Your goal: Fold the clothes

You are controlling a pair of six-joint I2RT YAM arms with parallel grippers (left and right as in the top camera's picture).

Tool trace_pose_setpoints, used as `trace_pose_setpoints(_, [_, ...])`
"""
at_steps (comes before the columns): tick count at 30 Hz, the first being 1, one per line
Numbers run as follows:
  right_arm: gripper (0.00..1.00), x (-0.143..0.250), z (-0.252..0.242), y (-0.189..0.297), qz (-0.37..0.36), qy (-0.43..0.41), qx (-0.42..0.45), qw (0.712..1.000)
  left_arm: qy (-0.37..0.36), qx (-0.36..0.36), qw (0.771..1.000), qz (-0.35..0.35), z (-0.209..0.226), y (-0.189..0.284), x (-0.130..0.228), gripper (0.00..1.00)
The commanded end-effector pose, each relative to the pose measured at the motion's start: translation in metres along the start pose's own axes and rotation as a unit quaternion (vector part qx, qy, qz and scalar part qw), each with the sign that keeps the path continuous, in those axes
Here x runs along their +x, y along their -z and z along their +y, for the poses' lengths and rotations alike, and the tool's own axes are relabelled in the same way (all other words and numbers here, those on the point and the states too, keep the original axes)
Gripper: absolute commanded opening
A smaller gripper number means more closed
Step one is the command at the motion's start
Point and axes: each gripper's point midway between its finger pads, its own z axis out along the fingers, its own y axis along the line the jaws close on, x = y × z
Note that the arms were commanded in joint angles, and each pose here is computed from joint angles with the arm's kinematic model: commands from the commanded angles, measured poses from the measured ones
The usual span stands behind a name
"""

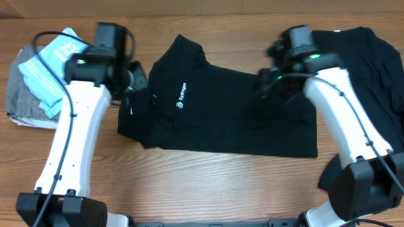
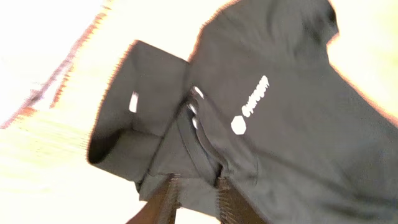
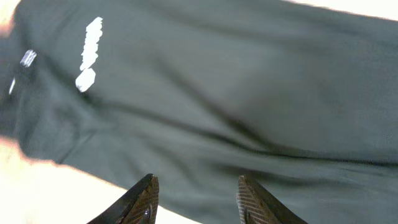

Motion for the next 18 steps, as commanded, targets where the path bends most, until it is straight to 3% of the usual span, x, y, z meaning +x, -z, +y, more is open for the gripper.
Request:
trace_pose_setpoints(1, [0.45, 0.021, 0.045, -0.019, 0.024, 0.071, -0.02, 0.997, 0.058, -0.008, 0.998, -0.021, 0.029, 0.013, -0.02, 0.45])
trace_pose_setpoints(2, [0.46, 0.026, 0.058, -0.025, 0.027, 0.088, -0.026, 0.995, 0.07, -0.013, 0.997, -0.024, 0.039, 0.013, -0.024, 0.55])
trace_pose_setpoints(4, [0.46, 0.037, 0.08, -0.038, 0.033, 0.121, -0.035, 0.992, 0.094, -0.023, 0.995, -0.027, 0.057, 0.014, -0.031, 1.0])
trace_pose_setpoints(10, [0.49, 0.059, 0.129, -0.082, 0.035, 0.191, -0.053, 0.98, 0.143, -0.051, 0.988, -0.014, 0.097, 0.019, -0.03, 1.0])
trace_pose_setpoints(18, [0.52, 0.077, 0.167, -0.119, 0.007, 0.269, -0.021, 0.963, 0.146, -0.052, 0.988, -0.015, 0.099, 0.018, -0.031, 1.0])
